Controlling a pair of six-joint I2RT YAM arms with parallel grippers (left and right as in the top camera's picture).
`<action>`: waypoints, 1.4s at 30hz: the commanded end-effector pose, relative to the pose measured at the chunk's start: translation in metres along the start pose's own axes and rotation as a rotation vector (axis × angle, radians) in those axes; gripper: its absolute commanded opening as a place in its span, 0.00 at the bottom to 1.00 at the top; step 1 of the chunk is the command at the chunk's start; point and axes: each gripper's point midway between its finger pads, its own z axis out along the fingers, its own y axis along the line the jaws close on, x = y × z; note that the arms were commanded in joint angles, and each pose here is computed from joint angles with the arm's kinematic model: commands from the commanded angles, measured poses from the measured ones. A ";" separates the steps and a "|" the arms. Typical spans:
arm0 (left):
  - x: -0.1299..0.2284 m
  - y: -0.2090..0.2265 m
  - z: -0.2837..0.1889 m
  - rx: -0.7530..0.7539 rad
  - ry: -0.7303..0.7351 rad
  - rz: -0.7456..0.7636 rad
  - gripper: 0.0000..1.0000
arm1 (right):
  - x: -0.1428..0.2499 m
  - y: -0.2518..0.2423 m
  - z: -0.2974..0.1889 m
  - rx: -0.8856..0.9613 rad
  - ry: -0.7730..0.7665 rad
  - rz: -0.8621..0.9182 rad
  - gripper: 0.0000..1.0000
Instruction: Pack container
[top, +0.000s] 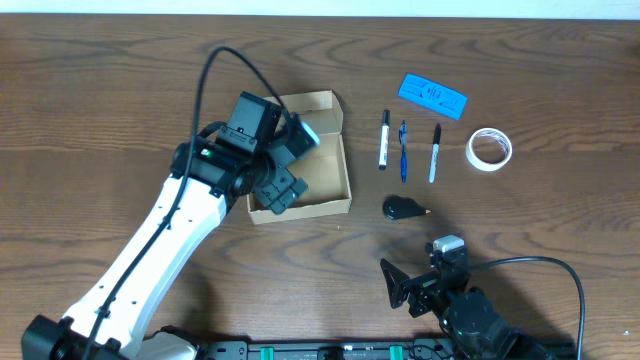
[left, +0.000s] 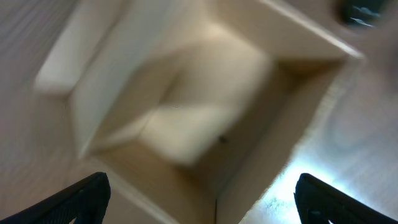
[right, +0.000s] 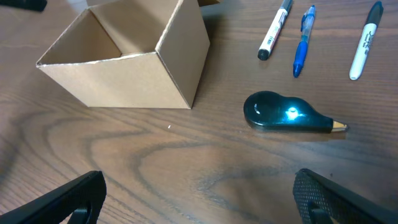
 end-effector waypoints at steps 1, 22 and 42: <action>0.011 0.047 -0.017 -0.269 0.020 -0.419 0.95 | -0.002 -0.003 0.000 0.014 -0.013 -0.011 0.99; 0.076 0.047 0.039 -0.169 0.195 -0.885 0.96 | -0.002 -0.003 0.000 0.014 -0.013 -0.011 0.99; 0.075 0.047 0.072 -0.147 0.160 -0.889 0.26 | -0.002 -0.003 0.000 0.014 -0.013 -0.011 0.99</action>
